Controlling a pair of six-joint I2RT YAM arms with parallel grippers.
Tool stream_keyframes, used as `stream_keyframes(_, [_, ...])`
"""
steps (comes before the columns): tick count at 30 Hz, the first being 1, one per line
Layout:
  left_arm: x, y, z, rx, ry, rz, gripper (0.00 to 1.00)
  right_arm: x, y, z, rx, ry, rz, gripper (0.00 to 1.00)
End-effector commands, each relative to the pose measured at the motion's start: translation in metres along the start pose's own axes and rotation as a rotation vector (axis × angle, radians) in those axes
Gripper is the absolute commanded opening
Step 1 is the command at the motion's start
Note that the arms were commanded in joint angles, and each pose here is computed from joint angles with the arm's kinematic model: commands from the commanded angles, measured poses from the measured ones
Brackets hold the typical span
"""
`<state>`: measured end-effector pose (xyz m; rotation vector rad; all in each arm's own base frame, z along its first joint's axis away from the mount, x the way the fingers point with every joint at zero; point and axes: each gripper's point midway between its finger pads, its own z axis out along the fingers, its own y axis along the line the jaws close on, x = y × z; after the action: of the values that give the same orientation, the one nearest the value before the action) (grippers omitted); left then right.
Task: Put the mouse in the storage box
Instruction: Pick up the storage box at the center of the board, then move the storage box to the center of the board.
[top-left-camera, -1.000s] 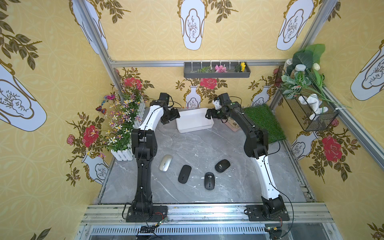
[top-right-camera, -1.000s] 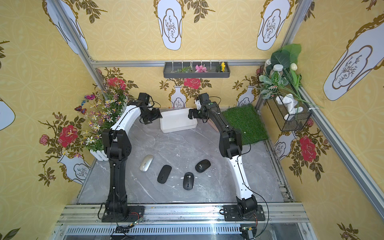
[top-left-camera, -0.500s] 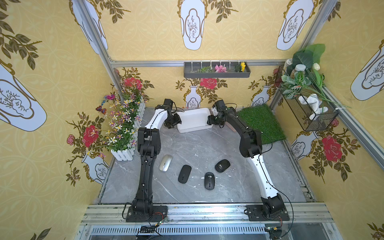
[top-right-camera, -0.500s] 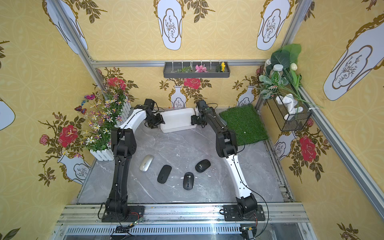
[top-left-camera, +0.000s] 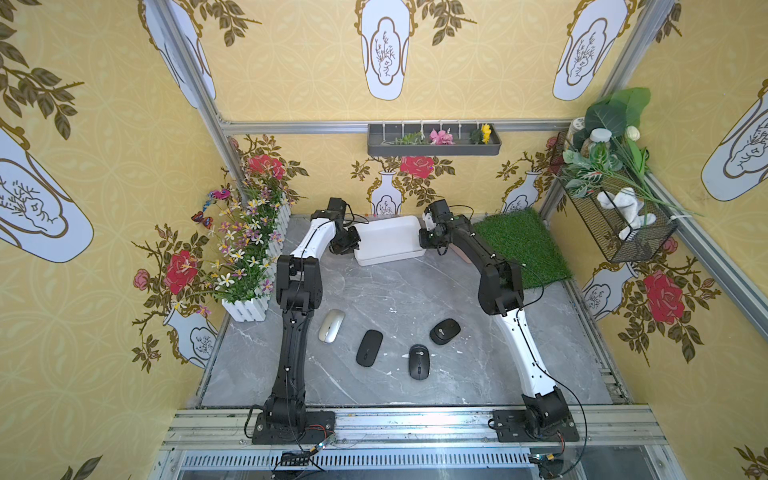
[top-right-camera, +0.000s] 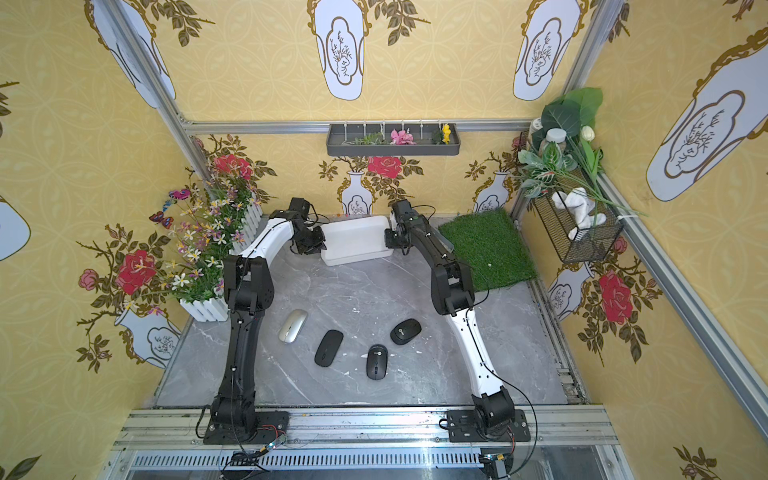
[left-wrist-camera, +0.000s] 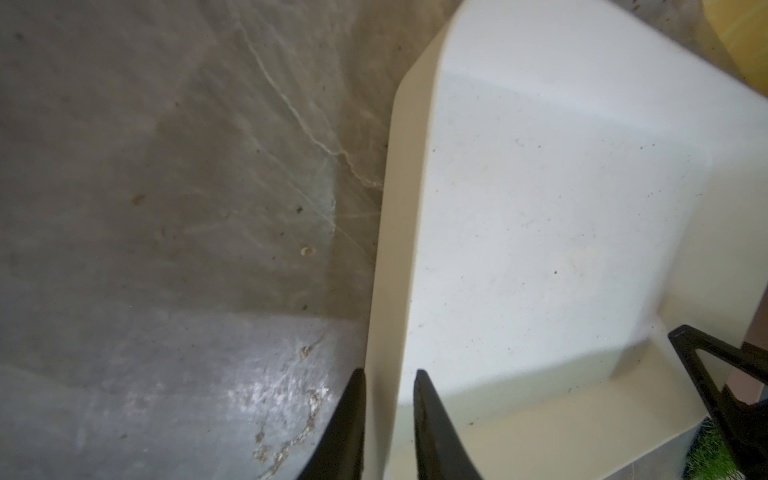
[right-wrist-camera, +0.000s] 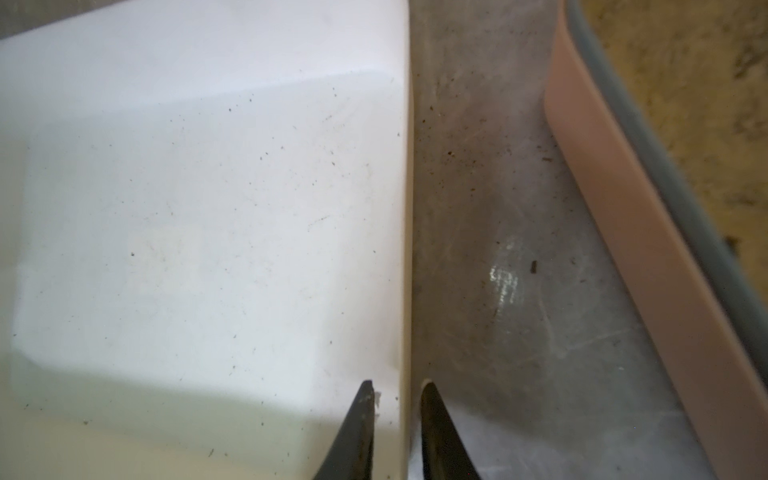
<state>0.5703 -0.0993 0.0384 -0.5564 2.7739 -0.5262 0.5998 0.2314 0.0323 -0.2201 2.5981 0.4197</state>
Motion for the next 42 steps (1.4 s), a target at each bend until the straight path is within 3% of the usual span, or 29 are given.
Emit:
stream_keyframes(1, [0.003,0.003,0.008,-0.013,0.009,0.002,0.16,-0.004,-0.001,0.002,0.014,-0.02,-0.022,0.16])
stream_keyframes(7, [0.002,-0.001,0.002,-0.013,-0.005,0.007,0.0,-0.003,0.004,-0.004,0.018,-0.021,-0.037,0.03])
stream_keyframes(14, [0.0,-0.01,-0.016,-0.011,-0.035,0.029,0.0,-0.008,0.014,-0.03,0.022,-0.04,-0.047,0.0])
stream_keyframes(20, [0.009,-0.021,-0.055,-0.031,-0.08,0.064,0.0,-0.001,0.022,-0.079,0.041,-0.024,-0.001,0.0])
stream_keyframes(26, [0.06,-0.043,-0.077,-0.034,-0.04,0.188,0.0,0.071,0.027,-0.123,0.072,0.155,0.093,0.0])
stream_keyframes(30, [0.107,-0.058,-0.075,-0.031,0.013,0.282,0.0,0.131,0.047,-0.141,0.064,0.243,0.049,0.0])
stream_keyframes(37, [0.166,-0.055,-0.066,-0.041,0.063,0.33,0.0,0.197,0.075,-0.158,0.07,0.264,-0.046,0.0])
stream_keyframes(42, [0.196,-0.043,-0.062,-0.067,0.089,0.318,0.0,0.216,0.075,-0.16,0.112,0.252,-0.073,0.0])
